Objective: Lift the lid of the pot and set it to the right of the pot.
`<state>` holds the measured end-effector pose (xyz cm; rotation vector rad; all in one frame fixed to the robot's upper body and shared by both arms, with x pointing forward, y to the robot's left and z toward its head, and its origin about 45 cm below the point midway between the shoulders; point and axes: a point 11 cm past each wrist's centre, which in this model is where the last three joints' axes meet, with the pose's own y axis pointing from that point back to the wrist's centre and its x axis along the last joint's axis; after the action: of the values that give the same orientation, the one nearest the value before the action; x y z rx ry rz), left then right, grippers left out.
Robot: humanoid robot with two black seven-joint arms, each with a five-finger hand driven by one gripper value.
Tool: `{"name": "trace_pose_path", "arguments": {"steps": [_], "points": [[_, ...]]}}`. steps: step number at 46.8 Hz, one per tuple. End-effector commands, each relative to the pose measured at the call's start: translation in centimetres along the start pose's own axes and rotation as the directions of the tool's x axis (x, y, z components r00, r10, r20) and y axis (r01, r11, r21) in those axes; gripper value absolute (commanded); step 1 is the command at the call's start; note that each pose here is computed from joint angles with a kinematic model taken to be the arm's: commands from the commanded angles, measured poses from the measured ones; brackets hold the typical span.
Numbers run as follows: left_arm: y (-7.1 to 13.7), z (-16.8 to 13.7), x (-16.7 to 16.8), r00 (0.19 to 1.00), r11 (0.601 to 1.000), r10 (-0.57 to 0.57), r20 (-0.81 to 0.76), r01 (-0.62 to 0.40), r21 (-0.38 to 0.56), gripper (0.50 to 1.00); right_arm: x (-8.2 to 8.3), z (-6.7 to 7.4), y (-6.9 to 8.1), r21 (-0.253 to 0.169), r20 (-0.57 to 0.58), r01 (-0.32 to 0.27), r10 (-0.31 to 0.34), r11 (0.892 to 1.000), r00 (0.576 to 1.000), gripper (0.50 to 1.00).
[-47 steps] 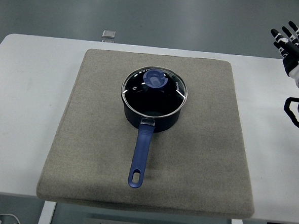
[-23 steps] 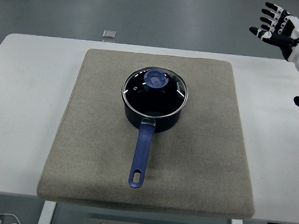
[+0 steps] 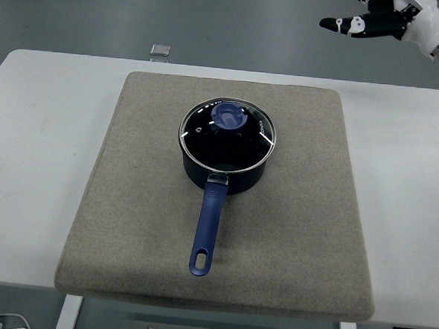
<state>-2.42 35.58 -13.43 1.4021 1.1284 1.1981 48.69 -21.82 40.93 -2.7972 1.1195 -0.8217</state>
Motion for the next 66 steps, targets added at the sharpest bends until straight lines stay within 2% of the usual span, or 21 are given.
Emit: {"name": "trace_pose_path", "arguments": {"steps": [1, 8, 14, 18, 27, 37, 42, 48, 55, 66], "points": [[0.0, 0.0, 0.0, 1.0, 1.0, 0.0, 0.001, 0.0, 0.0, 1.0, -0.8, -1.4, -0.9, 0.029, -0.012, 0.052, -0.052, 0.998, 0.999, 0.917], [0.0, 0.0, 0.0, 1.0, 1.0, 0.0, -0.001, 0.0, 0.0, 1.0, -2.6, -2.4, -1.6, 0.045, -0.082, 0.142, -0.138, 0.989, 0.987, 0.915], [0.0, 0.0, 0.0, 1.0, 1.0, 0.0, -0.001, 0.0, 0.0, 1.0, -5.0, -2.9, -2.2, 0.058, -0.149, 0.233, -0.223, 0.971, 0.963, 0.915], [0.0, 0.0, 0.0, 1.0, 1.0, 0.0, -0.001, 0.0, 0.0, 1.0, -6.2, -2.8, -2.3, 0.045, -0.211, 0.289, -0.274, 0.956, 0.938, 0.915], [0.0, 0.0, 0.0, 1.0, 1.0, 0.0, -0.001, 0.0, 0.0, 1.0, -8.9, -1.7, -2.8, -0.021, -0.335, 0.385, -0.369, 0.923, 0.867, 0.913], [0.0, 0.0, 0.0, 1.0, 1.0, 0.0, 0.001, 0.0, 0.0, 1.0, -10.4, -1.1, -3.2, -0.057, -0.407, 0.424, -0.409, 0.904, 0.817, 0.913], [0.0, 0.0, 0.0, 1.0, 1.0, 0.0, 0.001, 0.0, 0.0, 1.0, -11.8, 0.4, -2.9, -0.093, -0.425, 0.447, -0.441, 0.89, 0.79, 0.913], [0.0, 0.0, 0.0, 1.0, 1.0, 0.0, -0.001, 0.0, 0.0, 1.0, -12.6, 1.6, -2.5, -0.124, -0.452, 0.455, -0.458, 0.882, 0.765, 0.913], [0.0, 0.0, 0.0, 1.0, 1.0, 0.0, 0.001, 0.0, 0.0, 1.0, -13.6, 2.0, -2.8, -0.116, -0.469, 0.459, -0.456, 0.881, 0.756, 0.913], [0.0, 0.0, 0.0, 1.0, 1.0, 0.0, -0.001, 0.0, 0.0, 1.0, -14.8, 3.3, -2.3, -0.124, -0.466, 0.457, -0.459, 0.881, 0.756, 0.913]]}}
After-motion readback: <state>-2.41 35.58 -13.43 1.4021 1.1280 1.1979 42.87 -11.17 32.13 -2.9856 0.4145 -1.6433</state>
